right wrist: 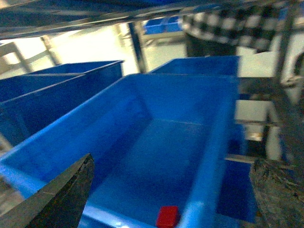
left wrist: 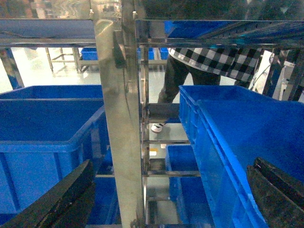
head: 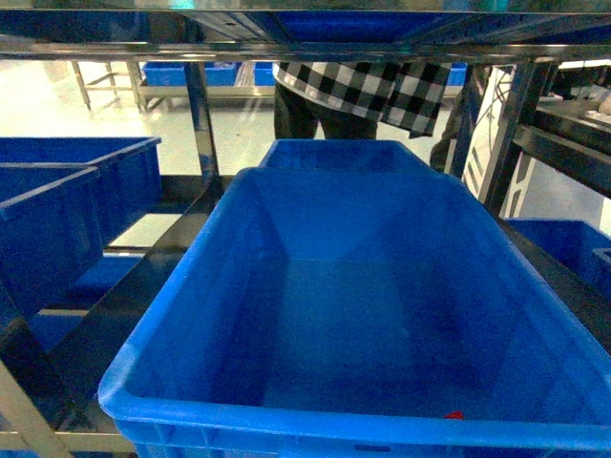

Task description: Pick red block from blue box to shelf

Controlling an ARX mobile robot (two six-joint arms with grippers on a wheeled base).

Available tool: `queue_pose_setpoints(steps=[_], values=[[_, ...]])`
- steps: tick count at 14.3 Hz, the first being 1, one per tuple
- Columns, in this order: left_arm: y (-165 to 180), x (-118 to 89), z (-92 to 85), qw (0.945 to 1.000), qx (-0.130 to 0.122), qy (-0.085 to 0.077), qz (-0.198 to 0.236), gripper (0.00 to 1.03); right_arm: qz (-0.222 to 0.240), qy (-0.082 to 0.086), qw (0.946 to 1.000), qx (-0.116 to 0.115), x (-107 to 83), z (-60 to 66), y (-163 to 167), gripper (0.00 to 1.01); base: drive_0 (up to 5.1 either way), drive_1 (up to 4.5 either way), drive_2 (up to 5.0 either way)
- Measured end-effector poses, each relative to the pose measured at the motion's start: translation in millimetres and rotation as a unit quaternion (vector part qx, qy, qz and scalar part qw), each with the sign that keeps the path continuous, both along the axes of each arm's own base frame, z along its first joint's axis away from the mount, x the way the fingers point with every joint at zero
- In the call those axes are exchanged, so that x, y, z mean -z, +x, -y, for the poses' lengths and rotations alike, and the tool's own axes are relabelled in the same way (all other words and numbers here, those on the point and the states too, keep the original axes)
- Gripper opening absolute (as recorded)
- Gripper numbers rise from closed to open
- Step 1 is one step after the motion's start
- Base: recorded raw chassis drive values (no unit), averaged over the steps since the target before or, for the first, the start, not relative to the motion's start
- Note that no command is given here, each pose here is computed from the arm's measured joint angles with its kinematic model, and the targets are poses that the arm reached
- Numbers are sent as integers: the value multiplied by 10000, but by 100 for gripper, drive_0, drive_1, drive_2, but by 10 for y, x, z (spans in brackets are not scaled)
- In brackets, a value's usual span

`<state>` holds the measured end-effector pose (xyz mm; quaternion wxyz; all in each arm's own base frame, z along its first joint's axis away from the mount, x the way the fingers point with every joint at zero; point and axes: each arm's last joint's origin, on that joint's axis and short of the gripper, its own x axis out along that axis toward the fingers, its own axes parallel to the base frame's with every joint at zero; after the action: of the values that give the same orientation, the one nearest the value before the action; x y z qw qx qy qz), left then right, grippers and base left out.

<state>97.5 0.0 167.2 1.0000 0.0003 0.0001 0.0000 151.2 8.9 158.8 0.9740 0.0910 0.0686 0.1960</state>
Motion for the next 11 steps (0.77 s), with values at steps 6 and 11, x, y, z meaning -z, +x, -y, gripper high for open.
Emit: queue_pose_setpoints(steps=[6, 11], values=[[0, 0, 0, 10000, 0, -2, 2, 98, 579, -756, 9760, 1958, -167, 245, -528, 81, 0, 0, 0], [0, -2, 0, 10000, -2, 0, 11, 98, 662, -880, 9760, 1880, -78, 79, -536, 19, 0, 0, 0]])
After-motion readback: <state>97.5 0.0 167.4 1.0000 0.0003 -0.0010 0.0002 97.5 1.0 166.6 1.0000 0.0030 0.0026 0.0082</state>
